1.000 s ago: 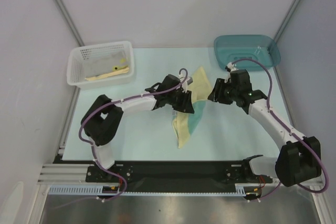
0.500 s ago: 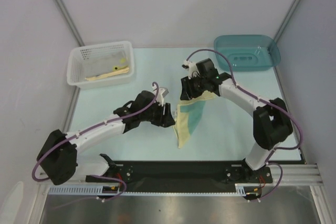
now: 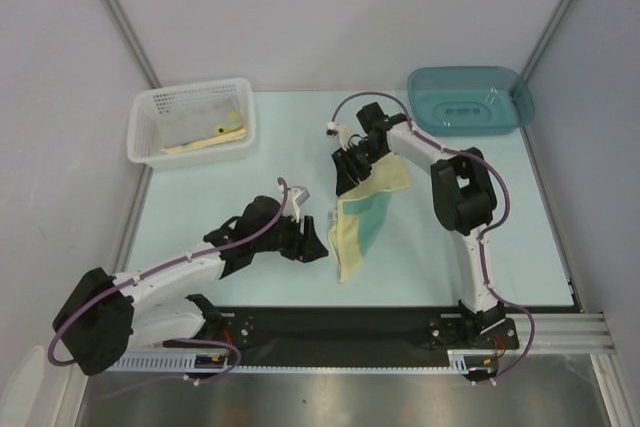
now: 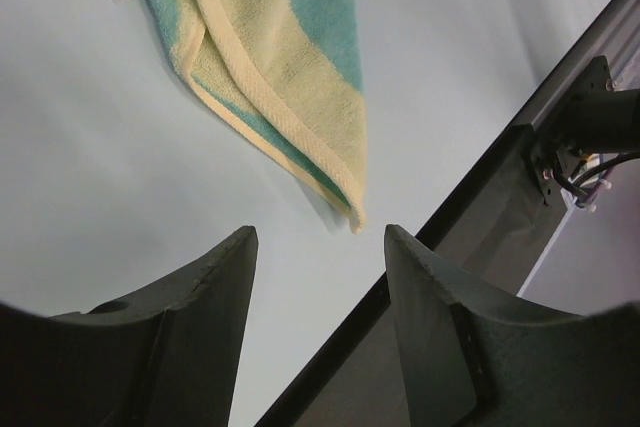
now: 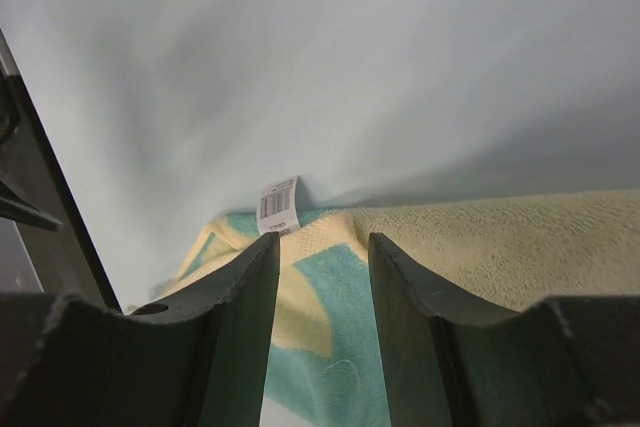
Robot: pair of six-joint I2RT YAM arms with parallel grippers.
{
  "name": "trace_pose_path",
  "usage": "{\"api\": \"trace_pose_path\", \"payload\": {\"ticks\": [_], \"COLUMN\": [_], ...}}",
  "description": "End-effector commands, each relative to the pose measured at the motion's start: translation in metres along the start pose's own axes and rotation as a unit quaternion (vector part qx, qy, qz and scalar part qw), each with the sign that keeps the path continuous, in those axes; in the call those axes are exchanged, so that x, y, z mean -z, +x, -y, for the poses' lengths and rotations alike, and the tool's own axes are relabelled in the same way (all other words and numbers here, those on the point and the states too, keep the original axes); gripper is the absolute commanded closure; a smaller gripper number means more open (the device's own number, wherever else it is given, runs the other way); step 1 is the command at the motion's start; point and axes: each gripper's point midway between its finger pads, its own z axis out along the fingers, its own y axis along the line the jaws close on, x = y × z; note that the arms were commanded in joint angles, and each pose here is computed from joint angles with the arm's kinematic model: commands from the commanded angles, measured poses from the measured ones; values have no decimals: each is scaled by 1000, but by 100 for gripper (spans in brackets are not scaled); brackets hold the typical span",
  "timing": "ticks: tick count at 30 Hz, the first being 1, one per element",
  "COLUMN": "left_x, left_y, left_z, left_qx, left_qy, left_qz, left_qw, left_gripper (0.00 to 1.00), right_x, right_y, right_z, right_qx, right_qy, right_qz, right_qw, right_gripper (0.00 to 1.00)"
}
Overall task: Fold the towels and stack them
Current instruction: Flatten out the crumpled towel
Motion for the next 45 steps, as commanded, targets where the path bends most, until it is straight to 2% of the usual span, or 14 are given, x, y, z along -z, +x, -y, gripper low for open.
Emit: {"api": "trace_pose_path", "payload": {"ticks": [1, 10, 21, 28, 32, 34, 35, 38, 43, 45], "left_x": [3, -1, -4, -8, -14, -17, -20, -25, -35, -42], "left_y": [-11, -11, -1, 4, 12, 18, 23, 37, 49, 53], "left_z": [14, 12, 4, 2, 4, 10, 9, 20, 33, 33], "left_qx": [-6, -8, -4, 2, 6, 3, 5, -2, -15, -19], "left_qy": [33, 30, 22, 26, 31, 41, 37, 52, 64, 54], "left_qz": [32, 29, 24, 21, 12, 8, 4, -7, -19, -25], "left_qw": [999, 999, 999, 999, 999, 999, 999, 999, 998, 998], "left_gripper": [40, 40, 40, 40, 40, 40, 41, 42, 44, 44], "right_x": [-5, -25, -29, -34, -35, -30, -28, -16, 10, 17], "right_y": [13, 37, 30, 35, 37, 34, 31, 20, 0, 1], "right_z": [-1, 9, 6, 2, 1, 0, -1, 4, 11, 9], "right_qx": [6, 2, 28, 28, 31, 32, 32, 19, -9, -14], "right_qy": [-29, -32, -59, -85, -82, -84, -86, -78, -58, -53], "right_qz": [-30, -65, -60, -63, -68, -60, -51, -14, 61, 72], "right_qw": [999, 997, 996, 994, 994, 994, 994, 997, 996, 996], "right_gripper": [53, 52, 46, 49, 60, 72, 86, 100, 100, 100]}}
